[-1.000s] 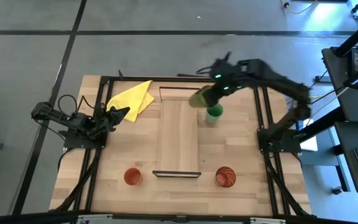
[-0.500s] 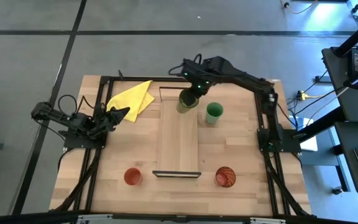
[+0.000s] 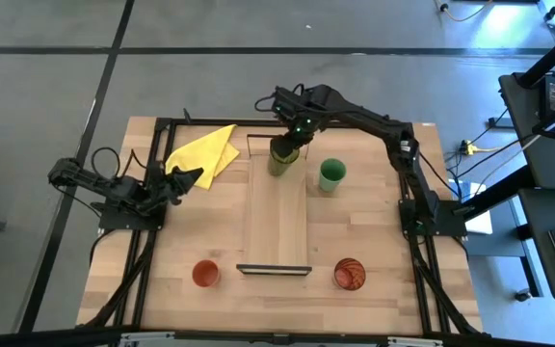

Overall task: Stack small to large cups/mugs on shelf
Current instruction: Put the green cup on the shelf

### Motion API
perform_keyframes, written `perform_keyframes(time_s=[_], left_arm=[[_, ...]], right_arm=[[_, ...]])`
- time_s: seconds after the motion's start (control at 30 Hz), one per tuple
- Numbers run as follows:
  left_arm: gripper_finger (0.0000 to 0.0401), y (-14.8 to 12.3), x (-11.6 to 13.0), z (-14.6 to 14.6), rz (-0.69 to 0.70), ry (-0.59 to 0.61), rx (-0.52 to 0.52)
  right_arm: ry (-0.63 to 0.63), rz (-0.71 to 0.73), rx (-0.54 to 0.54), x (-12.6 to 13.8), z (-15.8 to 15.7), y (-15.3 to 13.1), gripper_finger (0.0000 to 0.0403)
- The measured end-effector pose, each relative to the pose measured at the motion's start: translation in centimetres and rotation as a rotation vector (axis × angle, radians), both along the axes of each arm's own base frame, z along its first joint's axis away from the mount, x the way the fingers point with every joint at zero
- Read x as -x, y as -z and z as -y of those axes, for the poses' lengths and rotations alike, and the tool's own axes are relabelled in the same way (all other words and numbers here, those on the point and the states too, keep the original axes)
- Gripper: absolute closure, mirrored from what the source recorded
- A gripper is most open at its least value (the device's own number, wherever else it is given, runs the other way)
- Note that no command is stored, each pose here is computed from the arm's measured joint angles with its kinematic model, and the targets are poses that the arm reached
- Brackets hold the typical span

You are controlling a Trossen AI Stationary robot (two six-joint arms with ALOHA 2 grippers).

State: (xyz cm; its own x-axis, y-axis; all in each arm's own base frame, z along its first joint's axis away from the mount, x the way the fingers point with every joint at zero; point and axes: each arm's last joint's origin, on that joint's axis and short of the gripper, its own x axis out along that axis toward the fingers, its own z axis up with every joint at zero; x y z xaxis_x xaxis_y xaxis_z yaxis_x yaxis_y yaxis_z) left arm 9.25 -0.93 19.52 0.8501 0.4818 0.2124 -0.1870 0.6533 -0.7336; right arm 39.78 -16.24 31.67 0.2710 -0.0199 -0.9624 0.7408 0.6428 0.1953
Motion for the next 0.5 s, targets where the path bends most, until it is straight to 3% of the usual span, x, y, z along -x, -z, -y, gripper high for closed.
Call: perform_keyframes(time_s=[0.5], left_arm=[[0.0366,0.23,-0.08,0.04,-0.019,0.009,0.0]], right_arm=[[0.014,-0.031,-0.037,0.32,-0.43,-0.01,0.0367]])
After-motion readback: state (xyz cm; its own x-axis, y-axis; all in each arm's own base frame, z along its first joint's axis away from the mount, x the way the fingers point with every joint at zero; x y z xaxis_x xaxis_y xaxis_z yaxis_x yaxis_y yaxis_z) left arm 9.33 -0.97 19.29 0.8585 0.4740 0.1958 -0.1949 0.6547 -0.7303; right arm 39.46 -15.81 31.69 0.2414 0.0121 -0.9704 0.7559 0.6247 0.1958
